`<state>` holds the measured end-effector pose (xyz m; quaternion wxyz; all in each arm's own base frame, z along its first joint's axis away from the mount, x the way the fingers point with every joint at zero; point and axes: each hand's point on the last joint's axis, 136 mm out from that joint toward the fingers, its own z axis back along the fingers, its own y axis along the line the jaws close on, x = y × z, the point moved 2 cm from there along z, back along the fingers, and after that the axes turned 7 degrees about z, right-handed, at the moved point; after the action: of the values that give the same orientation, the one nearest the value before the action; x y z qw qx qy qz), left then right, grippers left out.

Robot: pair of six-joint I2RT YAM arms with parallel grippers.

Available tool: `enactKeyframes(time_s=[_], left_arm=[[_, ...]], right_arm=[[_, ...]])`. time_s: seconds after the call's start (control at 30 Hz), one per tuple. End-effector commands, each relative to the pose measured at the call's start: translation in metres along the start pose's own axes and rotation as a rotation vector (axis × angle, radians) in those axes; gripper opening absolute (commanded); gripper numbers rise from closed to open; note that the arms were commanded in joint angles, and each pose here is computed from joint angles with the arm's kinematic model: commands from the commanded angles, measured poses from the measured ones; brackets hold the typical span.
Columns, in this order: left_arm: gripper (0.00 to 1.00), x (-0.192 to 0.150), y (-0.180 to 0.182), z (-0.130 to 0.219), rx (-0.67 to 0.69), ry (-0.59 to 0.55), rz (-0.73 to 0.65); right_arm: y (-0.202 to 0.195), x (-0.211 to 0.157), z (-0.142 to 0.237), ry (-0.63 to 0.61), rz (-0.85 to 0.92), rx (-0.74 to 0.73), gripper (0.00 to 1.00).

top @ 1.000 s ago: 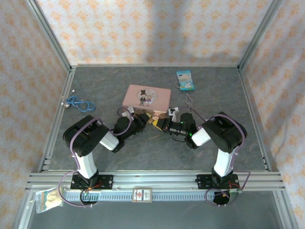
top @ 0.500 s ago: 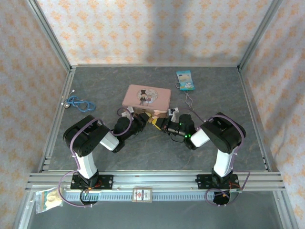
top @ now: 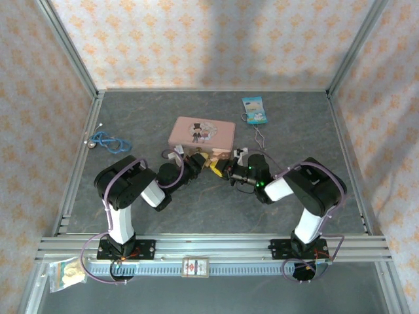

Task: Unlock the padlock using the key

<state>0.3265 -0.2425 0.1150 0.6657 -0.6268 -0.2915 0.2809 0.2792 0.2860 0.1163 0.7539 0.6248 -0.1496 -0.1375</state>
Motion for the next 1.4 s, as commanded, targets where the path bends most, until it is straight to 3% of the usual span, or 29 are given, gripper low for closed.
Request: enactKeyframes(time_s=[0.0, 0.3, 0.43, 0.63, 0.97, 1.37], left_arm=[[0.00, -0.043, -0.057, 0.014, -0.283, 0.185, -0.116], [0.00, -0.033, -0.051, 0.013, -0.251, 0.125, -0.080], [0.00, -0.025, -0.032, 0.005, -0.141, 0.082, -0.013], [0.00, -0.016, -0.023, 0.002, -0.013, 0.024, -0.009], [0.00, -0.010, -0.018, -0.005, 0.089, -0.003, -0.039], [0.00, -0.011, -0.017, -0.015, 0.130, 0.020, -0.063]], right_arm=[[0.047, 0.019, 0.004, -0.041, -0.027, 0.109, 0.00], [0.045, 0.031, 0.006, -0.093, 0.048, 0.019, 0.02], [0.032, 0.038, 0.014, -0.163, 0.180, -0.090, 0.25], [0.022, 0.041, 0.029, -0.202, 0.350, -0.207, 0.46], [0.021, 0.021, 0.036, -0.046, 0.802, -0.495, 0.41], [-0.007, -0.011, 0.025, 0.242, 1.036, -0.706, 0.35]])
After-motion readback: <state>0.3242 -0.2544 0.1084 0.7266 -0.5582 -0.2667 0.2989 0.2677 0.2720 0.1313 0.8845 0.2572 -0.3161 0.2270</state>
